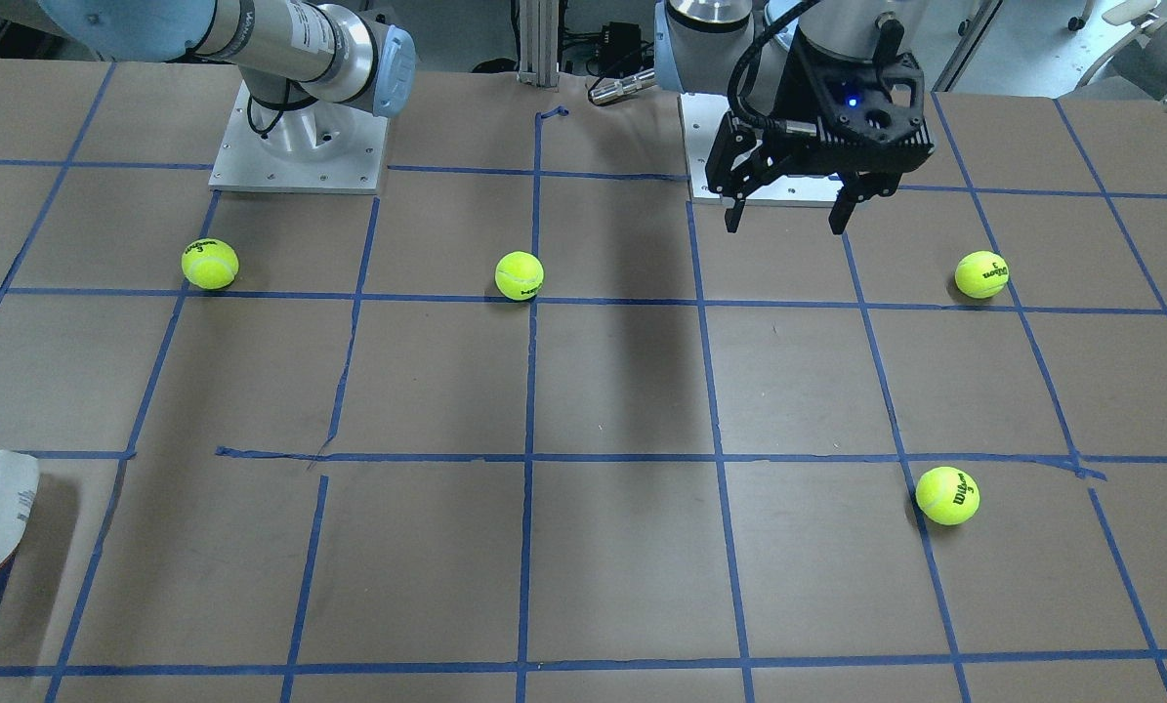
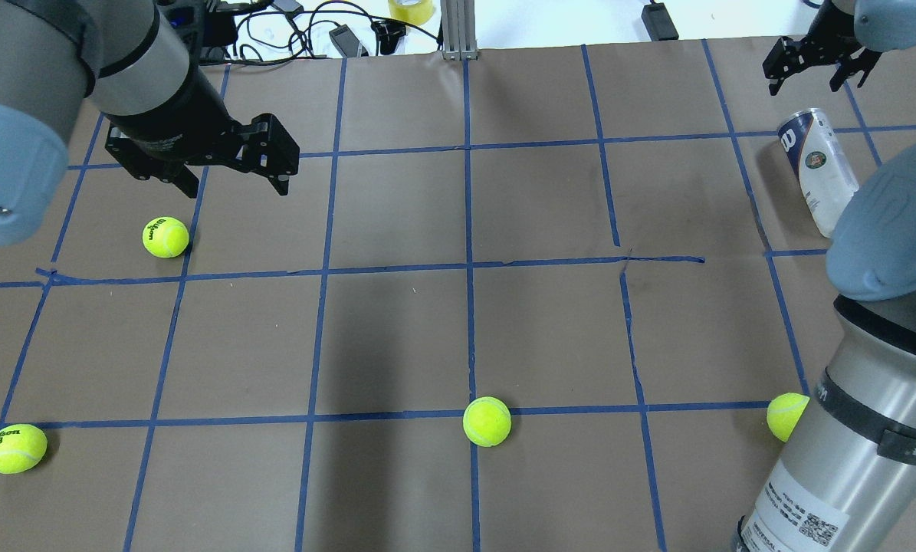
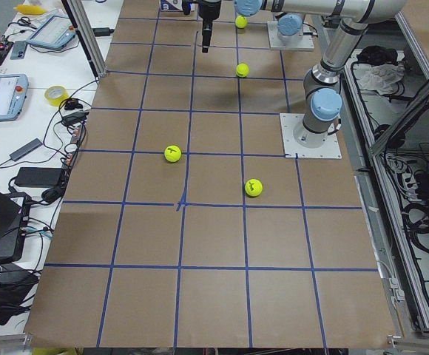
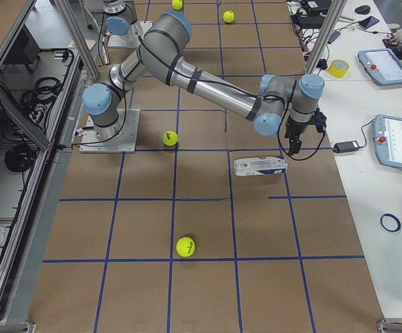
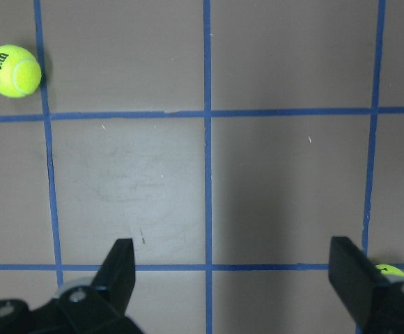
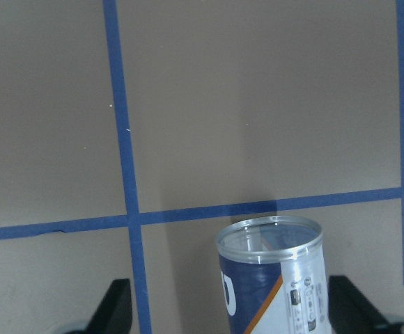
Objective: Lift up tennis ball bucket
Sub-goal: 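Close the right gripper around the open end of the can, then lift the can with the right gripper and carry it toward the table center, then lower the held can onto the table center, lying on its side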
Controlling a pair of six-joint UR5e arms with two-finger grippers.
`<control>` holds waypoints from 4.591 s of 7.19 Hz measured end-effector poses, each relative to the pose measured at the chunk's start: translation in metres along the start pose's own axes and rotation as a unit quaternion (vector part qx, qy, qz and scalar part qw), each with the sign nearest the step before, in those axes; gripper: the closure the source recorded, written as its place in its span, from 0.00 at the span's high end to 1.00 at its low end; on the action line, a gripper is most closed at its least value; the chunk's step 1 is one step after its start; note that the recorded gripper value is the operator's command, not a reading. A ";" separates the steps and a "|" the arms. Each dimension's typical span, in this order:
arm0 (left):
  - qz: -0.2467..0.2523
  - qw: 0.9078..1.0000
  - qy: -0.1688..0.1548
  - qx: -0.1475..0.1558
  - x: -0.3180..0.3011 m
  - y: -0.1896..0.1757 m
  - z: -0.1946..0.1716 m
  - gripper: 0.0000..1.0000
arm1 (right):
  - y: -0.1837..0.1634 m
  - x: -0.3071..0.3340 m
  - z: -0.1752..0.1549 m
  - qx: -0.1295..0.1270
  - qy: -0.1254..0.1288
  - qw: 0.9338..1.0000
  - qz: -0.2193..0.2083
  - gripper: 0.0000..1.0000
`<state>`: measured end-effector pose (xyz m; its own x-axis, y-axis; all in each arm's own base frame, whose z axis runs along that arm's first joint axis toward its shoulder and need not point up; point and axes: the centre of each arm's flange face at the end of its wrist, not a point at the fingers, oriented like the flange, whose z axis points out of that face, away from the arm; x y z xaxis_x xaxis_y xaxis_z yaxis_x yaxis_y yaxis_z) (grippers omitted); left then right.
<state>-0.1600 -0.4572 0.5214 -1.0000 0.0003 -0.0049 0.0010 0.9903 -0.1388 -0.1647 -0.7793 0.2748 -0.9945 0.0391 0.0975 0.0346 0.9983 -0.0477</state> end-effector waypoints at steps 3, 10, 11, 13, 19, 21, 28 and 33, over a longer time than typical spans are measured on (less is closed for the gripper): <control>0.000 1.000 0.018 0.019 0.003 0.001 -0.024 1.00 | 0.003 0.022 0.036 -0.019 -0.004 1.000 -0.008 1.00; 0.003 0.999 0.015 -0.031 0.006 0.004 0.022 1.00 | 0.009 0.035 0.092 -0.031 -0.013 0.999 -0.030 0.71; 0.003 0.999 0.014 -0.033 0.006 0.005 0.024 1.00 | 0.010 0.035 0.089 -0.028 -0.013 0.999 -0.042 0.71; 0.002 0.999 0.015 -0.034 0.006 0.004 0.025 1.00 | 0.008 0.034 0.065 -0.008 -0.014 0.998 -0.059 0.71; 0.003 0.999 0.014 -0.044 0.007 -0.004 0.040 1.00 | 0.038 -0.164 -0.081 0.041 -0.067 0.968 -0.237 0.48; 0.002 0.999 0.014 -0.046 0.007 -0.004 0.042 1.00 | 0.071 -0.260 -0.102 0.038 -0.070 0.947 -0.311 0.36; 0.003 0.999 0.013 -0.047 0.007 -0.005 0.044 1.00 | 0.154 -0.507 -0.073 0.079 -0.048 0.813 -0.574 0.30; 0.002 0.999 0.013 -0.046 0.006 -0.006 0.043 1.00 | 0.209 -0.591 -0.042 0.064 -0.069 0.736 -0.670 0.30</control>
<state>-0.1659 -0.4689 0.4795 -0.9998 0.0067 0.0213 0.0057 0.9989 -0.0468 0.4342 -0.5919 0.2491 -0.1269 -0.9911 0.0401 -0.9879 0.1227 -0.0953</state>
